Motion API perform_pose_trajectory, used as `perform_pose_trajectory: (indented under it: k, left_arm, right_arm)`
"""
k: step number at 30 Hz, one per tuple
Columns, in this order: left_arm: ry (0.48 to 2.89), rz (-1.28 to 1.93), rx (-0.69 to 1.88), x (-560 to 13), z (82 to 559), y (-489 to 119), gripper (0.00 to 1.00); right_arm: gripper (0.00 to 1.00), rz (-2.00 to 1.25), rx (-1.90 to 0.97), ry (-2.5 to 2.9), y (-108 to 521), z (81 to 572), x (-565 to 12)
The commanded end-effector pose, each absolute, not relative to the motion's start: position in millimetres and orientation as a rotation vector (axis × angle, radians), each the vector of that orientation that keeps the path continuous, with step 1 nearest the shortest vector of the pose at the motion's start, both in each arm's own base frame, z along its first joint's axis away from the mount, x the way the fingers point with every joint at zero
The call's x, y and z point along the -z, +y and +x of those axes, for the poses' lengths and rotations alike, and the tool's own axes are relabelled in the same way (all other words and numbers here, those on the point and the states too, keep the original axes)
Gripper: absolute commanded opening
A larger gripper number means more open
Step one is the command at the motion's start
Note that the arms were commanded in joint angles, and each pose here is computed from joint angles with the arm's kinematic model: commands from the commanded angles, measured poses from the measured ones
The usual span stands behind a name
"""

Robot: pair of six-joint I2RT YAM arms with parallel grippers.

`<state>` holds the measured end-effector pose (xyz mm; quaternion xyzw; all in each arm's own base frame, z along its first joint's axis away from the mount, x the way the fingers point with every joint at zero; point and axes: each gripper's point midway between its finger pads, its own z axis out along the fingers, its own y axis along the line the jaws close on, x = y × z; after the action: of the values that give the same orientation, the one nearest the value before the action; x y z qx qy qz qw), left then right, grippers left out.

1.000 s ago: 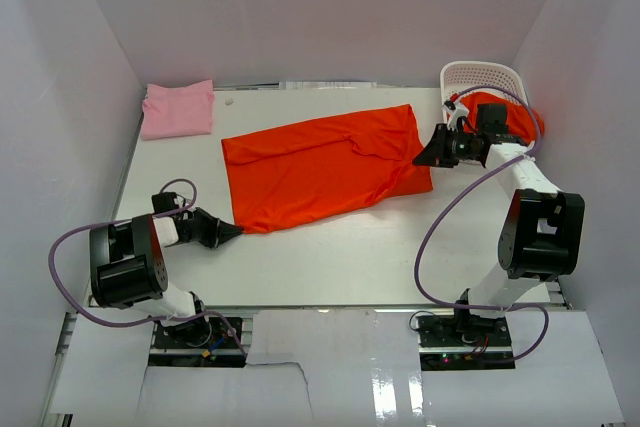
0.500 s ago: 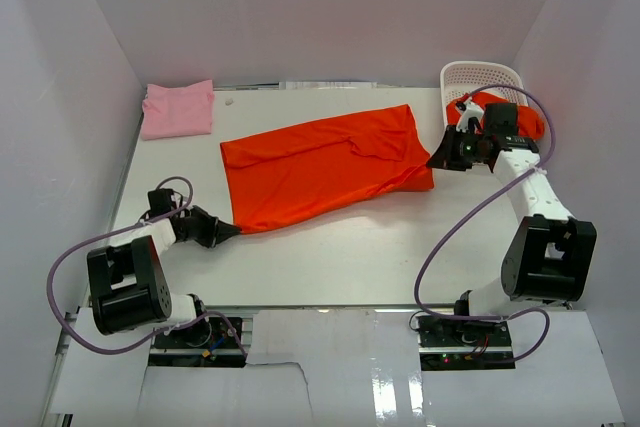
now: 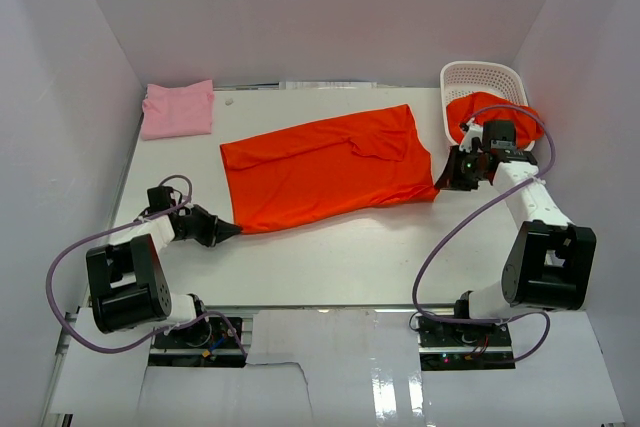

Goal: Fold and stack the t-shirts

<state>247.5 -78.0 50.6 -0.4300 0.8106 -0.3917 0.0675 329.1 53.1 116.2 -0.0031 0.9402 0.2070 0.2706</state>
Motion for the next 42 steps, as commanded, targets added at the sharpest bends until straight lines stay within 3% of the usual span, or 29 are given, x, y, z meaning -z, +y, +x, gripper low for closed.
perform_pose_trajectory:
  k: [1, 12, 26, 42]
  left_arm:
    - [2.464, -1.305, 1.205, -49, 242, -81, 0.0]
    - [2.439, -1.385, 1.24, -40, 235, -77, 0.0]
    - [2.398, -1.362, 1.246, -54, 245, -74, 0.0]
    - [2.344, -1.356, 1.199, -73, 279, -59, 0.0]
  right_arm:
    - [0.08, 0.078, -0.468, 2.527, 34, 335, -112]
    - [0.08, 0.297, -0.46, 2.482, 2, 339, -98]
    - [0.08, 0.168, -0.614, 2.404, 27, 348, -128]
    - [0.08, 0.105, -0.589, 2.302, 23, 398, -174]
